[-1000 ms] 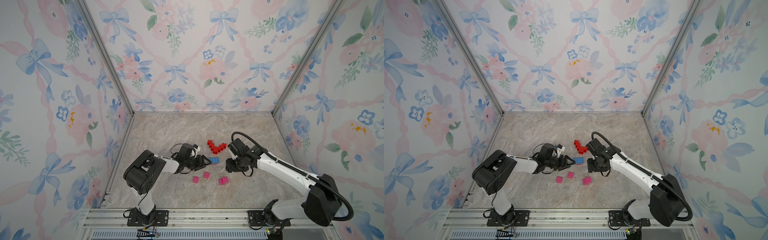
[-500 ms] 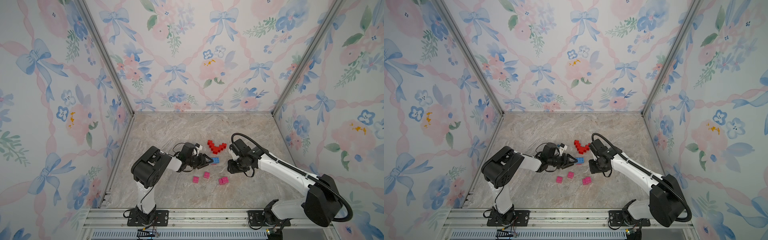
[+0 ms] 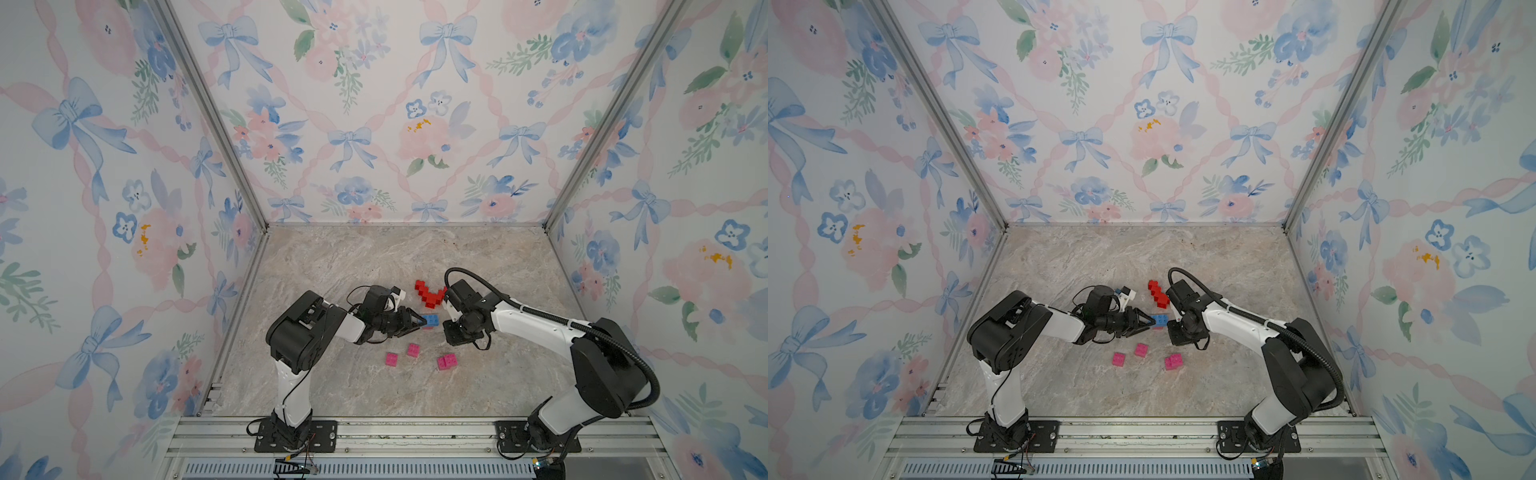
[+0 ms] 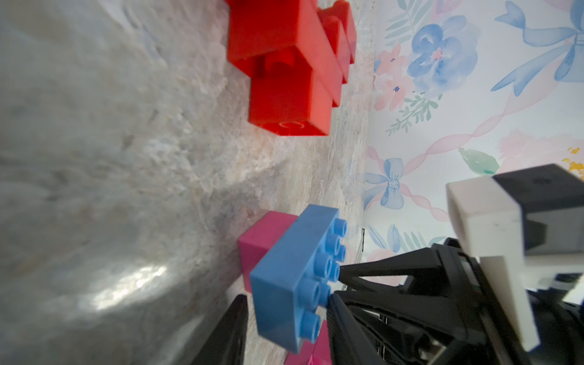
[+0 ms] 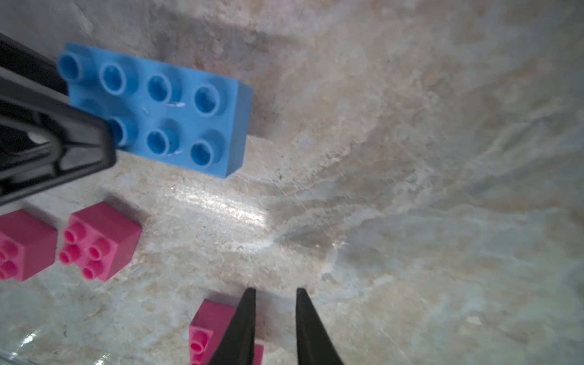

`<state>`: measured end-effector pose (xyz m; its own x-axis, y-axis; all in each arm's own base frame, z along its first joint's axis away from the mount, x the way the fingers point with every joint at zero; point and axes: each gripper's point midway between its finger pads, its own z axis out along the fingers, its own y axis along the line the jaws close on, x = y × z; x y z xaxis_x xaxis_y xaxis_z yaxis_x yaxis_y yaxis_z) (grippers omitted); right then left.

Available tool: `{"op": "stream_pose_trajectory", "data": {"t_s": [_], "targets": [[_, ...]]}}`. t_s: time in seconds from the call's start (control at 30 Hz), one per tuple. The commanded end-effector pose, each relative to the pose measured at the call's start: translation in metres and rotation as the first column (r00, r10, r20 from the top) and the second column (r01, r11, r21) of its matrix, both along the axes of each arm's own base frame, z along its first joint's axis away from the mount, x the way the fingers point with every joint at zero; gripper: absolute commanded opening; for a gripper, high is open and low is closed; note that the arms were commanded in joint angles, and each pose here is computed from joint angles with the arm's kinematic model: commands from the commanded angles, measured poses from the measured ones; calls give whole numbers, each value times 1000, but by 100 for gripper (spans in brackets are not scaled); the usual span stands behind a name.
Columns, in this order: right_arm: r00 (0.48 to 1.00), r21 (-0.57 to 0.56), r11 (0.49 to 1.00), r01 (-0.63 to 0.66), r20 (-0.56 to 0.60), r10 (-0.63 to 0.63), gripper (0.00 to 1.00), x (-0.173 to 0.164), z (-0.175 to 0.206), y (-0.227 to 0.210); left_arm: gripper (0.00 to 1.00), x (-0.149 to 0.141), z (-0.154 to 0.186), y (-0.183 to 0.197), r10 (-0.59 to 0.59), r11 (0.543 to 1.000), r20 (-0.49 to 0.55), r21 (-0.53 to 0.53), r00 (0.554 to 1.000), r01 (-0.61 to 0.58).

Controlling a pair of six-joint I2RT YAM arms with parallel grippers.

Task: Assemble the letter v with lego
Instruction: Adjust the lego brick at the center of the board, then pick up the lego brick from the center of the board.

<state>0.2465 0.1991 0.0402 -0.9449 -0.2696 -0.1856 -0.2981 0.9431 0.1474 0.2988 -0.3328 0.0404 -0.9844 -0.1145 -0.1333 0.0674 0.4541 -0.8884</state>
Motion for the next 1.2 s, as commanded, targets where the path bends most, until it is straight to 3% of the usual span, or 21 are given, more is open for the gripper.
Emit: {"op": "stream_pose_trajectory", "data": {"t_s": [0.0,0.6,0.73,0.87,0.97,1.03,1.17], "targets": [[1000,6,1000,-26,1,26,23,2,-7,7,42,3,-12,3,12,1000,-23,21,1000,-12],[993,-9,1000,28,-113,-29,24,-62,-5,-16,42,0,-16,9,15,999,-26,33,1000,-14],[999,-48,999,12,-50,-14,40,-60,19,-34,41,-1,-16,9,12,999,-23,32,1000,-11],[990,-47,990,-136,31,137,58,-63,39,-32,41,-2,-16,10,12,999,-25,33,1000,-11],[971,21,972,-232,63,231,71,-67,47,-11,41,-2,-16,10,10,999,-23,32,1000,-9],[962,6,964,-267,66,266,77,-67,45,-5,40,-3,-16,10,10,999,-24,32,1000,-10],[943,-35,943,-332,12,332,78,-73,33,8,40,-3,-15,10,9,999,-23,31,1000,-8]]}}
